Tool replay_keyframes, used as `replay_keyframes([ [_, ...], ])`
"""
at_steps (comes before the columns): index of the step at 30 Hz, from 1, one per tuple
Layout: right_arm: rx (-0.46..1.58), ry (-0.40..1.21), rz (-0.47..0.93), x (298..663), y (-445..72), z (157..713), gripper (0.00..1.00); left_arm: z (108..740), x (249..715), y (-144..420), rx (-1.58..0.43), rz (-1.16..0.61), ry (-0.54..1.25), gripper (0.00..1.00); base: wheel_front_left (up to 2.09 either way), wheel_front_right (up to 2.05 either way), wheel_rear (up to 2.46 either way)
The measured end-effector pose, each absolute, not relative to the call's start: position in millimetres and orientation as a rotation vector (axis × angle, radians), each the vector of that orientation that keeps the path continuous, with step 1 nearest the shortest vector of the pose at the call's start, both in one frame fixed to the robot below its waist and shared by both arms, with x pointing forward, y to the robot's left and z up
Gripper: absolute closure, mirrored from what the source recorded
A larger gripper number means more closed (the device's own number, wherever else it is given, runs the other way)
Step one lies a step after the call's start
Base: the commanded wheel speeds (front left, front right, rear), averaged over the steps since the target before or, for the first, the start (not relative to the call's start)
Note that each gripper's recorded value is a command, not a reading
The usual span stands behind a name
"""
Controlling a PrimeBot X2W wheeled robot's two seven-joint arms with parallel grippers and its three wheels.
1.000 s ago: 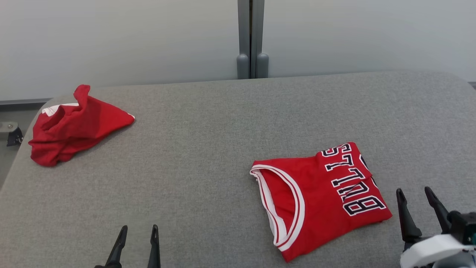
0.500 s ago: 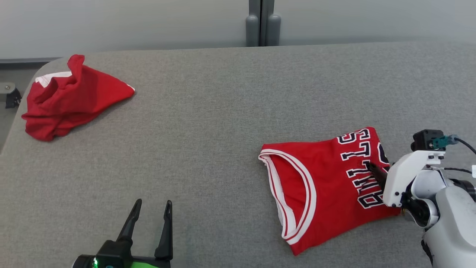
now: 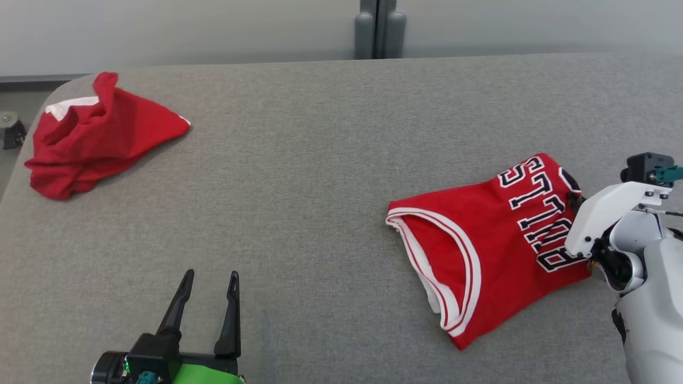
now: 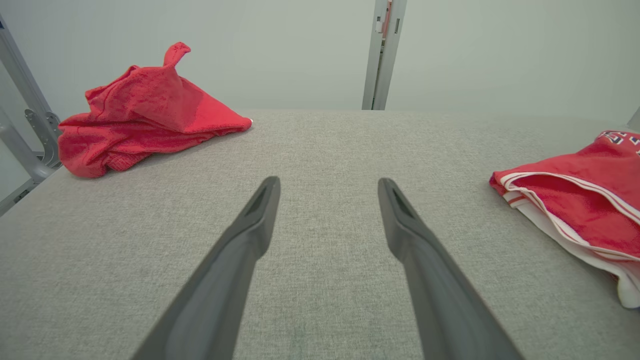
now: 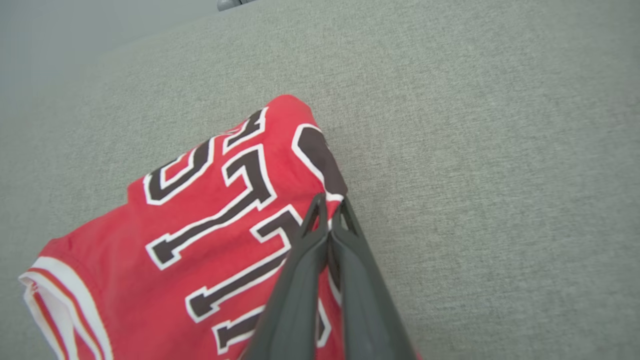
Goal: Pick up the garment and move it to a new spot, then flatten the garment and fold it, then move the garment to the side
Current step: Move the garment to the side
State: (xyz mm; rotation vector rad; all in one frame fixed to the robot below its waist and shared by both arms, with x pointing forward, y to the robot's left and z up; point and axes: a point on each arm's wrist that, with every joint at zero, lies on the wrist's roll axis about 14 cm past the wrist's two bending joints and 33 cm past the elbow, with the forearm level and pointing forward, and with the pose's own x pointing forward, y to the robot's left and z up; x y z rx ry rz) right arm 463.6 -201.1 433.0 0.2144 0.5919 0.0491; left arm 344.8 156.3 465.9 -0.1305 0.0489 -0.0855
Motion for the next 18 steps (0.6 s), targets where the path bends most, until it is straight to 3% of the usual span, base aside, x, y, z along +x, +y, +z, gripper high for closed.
replay_keyframes([
  [9,0.183,0.397,-0.197,470.1,-289.8,464.5,1.0,475.9,394.1,110.5,-0.055,-0.302,-0.001,0.0,0.0,0.0,0.0],
  [18,0.085,0.225,-0.494,494.3,-400.2,488.2,1.0,437.1,437.1,82.7,-0.005,-0.453,0.059,0.0,0.0,0.0,0.0],
])
